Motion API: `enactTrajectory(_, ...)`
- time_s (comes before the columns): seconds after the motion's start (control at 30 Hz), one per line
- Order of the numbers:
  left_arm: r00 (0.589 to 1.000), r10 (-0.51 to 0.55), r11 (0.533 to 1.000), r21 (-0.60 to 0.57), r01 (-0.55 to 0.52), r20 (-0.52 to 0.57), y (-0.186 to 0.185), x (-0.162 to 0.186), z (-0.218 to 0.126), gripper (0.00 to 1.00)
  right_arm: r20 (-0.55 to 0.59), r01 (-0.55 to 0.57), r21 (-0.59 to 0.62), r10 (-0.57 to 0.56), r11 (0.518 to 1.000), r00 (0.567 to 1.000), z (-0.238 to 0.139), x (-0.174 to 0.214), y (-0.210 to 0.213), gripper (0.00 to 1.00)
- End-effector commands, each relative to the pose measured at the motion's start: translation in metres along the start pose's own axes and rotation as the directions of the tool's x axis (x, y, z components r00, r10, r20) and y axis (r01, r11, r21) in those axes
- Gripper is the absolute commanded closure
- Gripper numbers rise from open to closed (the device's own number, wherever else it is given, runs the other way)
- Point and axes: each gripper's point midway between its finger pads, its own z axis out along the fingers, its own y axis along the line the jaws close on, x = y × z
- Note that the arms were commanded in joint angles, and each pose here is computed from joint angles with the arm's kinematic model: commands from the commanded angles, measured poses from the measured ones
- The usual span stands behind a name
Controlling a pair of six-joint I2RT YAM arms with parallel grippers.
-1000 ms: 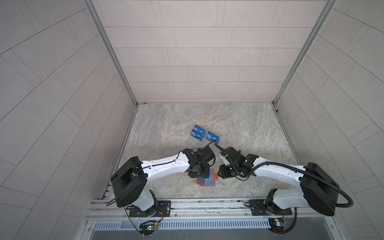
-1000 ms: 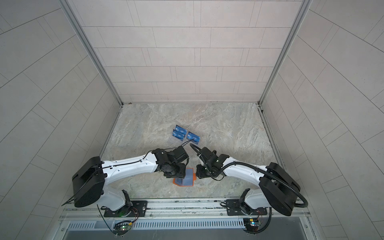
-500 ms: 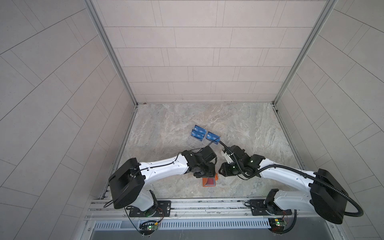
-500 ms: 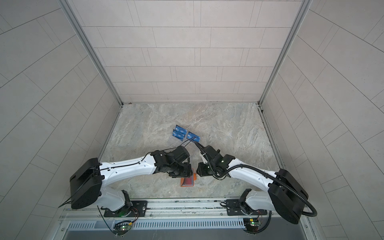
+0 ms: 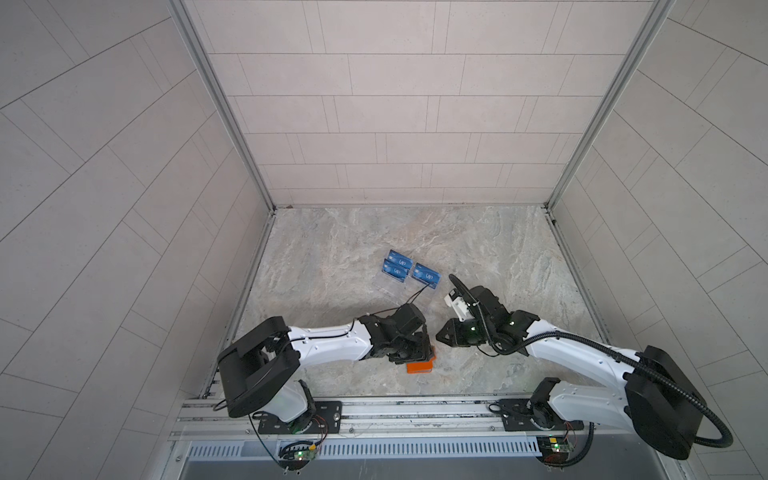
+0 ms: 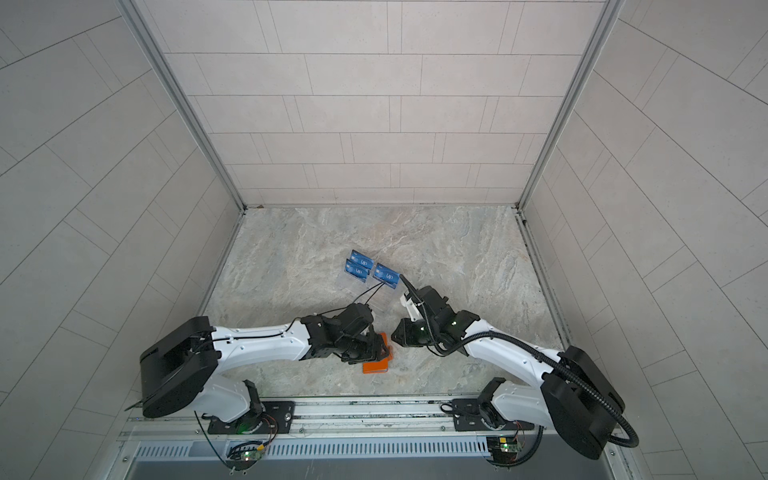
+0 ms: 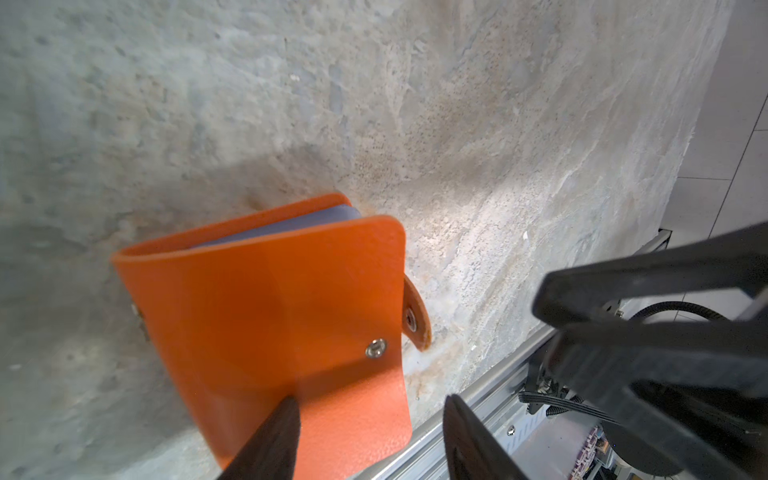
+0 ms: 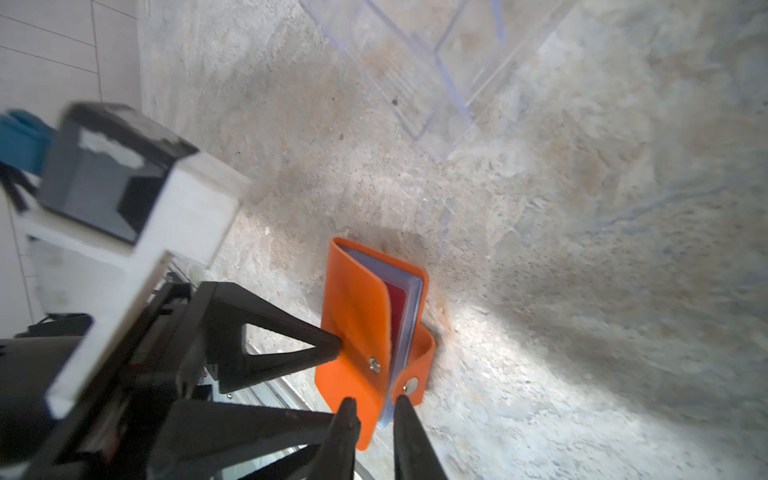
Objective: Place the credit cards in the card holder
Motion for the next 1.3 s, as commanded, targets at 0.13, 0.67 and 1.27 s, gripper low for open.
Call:
enactTrajectory(0.13, 1.000, -0.007, 1.000, -0.023, 0.006, -0.014, 0.010, 0.006, 0.007, 0.42, -0.047, 0.012, -0.086, -0.016, 0.996, 0.999, 0.014, -0.011, 0.021, 0.86)
enactTrajectory(0.67, 1.000, -0.004, 0.999, -0.035, 0.004, -0.015, 0.015, 0.009, 0.003, 0.44, -0.197, 0.003, 0.114, 0.020, 0.993, 0.980, 0.049, 0.010, -0.028, 0.90)
enactTrajectory(1.27, 0.997, 0.077, 0.961, -0.268, -0.068, 0.022, 0.045, -0.023, -0.018, 0.49, -0.212, 0.027, 0.147, 0.005, 0.989, 0.977, 0.046, 0.012, -0.026, 0.90)
